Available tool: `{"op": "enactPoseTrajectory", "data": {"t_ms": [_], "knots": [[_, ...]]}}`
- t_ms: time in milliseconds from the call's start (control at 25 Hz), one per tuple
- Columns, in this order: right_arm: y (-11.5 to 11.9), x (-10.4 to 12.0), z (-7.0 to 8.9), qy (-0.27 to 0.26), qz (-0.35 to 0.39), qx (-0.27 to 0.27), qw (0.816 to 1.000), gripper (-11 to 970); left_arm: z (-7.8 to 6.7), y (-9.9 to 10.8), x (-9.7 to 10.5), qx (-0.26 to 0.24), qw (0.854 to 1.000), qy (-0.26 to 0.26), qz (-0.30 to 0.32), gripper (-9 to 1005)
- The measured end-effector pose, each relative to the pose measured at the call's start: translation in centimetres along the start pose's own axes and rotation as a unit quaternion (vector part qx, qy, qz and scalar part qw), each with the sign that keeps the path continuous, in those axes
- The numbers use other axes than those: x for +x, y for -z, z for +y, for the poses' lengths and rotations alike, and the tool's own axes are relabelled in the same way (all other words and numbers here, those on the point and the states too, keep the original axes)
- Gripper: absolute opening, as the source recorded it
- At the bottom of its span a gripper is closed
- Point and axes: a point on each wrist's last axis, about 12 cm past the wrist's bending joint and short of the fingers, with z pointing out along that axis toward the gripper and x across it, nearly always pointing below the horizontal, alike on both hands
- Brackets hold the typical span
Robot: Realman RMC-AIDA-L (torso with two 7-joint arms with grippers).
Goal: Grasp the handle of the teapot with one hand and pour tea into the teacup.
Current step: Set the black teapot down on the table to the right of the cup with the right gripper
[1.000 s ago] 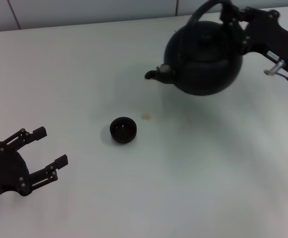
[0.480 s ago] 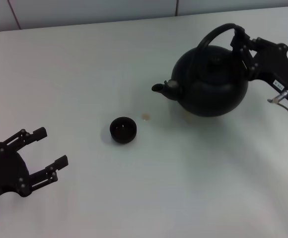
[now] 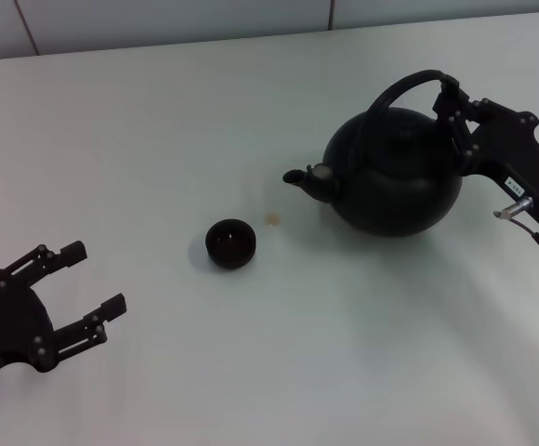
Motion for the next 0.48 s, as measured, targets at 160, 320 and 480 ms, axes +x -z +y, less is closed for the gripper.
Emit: {"op": "enactPoseTrajectory", "data": {"t_ms": [160,320,480], "knots": [[0.10,0.38,0.03,-0.005,0.007,0.014,1.000,95,-0.06,0.10,0.05,-0.001,1.000,0.001,0.000,813],[0.13,0.62,0.09,-0.006,0.014,0.017,1.000,94,-0.04,0.14,0.05,-0.002,1.000,0.001,0.000,812],[0.15,0.72,0.10,-0.006,0.017,0.018,1.000,94,-0.02,0.16,0.04,-0.002,1.000,0.001,0.000,812]]}}
